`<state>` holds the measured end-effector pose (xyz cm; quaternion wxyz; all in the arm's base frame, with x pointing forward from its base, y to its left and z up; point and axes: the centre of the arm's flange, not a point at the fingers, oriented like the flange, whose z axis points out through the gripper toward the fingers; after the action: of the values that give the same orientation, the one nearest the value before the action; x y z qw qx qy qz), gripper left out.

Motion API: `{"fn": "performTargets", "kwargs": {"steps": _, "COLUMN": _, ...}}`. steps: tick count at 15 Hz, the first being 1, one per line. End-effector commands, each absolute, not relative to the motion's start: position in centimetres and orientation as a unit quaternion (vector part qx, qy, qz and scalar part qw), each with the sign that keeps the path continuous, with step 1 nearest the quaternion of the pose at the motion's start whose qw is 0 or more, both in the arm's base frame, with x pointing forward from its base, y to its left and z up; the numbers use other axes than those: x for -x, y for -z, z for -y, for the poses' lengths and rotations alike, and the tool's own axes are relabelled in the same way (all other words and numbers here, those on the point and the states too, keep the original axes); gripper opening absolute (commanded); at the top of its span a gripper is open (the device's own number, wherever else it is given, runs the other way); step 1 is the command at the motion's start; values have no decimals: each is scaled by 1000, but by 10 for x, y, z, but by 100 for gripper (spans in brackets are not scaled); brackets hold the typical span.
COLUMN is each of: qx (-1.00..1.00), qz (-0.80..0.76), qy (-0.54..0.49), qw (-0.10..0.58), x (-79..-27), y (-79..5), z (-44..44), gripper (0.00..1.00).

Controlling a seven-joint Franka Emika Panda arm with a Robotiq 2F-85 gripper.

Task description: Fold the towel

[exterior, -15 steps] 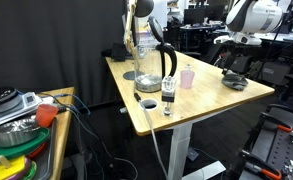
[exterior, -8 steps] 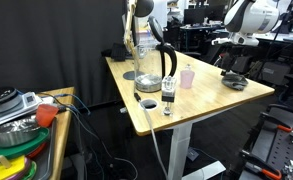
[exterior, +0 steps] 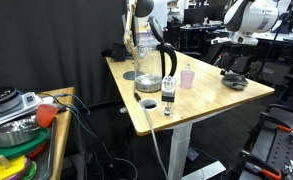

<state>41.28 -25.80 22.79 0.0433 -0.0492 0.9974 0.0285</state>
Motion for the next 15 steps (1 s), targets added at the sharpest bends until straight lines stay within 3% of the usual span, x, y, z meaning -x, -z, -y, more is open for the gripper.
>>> {"fn": "performTargets", "kwargs": {"steps": 1, "qx": 49, "qz": -997, "qy": -29, "qw": 43, "x": -413, "y": -228, "z": 258, "gripper": 100}}
{"fn": "performTargets", "kwargs": {"steps": 15, "qx": -52, "qz": -998, "qy": -27, "qw": 15, "x": -419, "y": -213, "z": 255, "gripper": 100}}
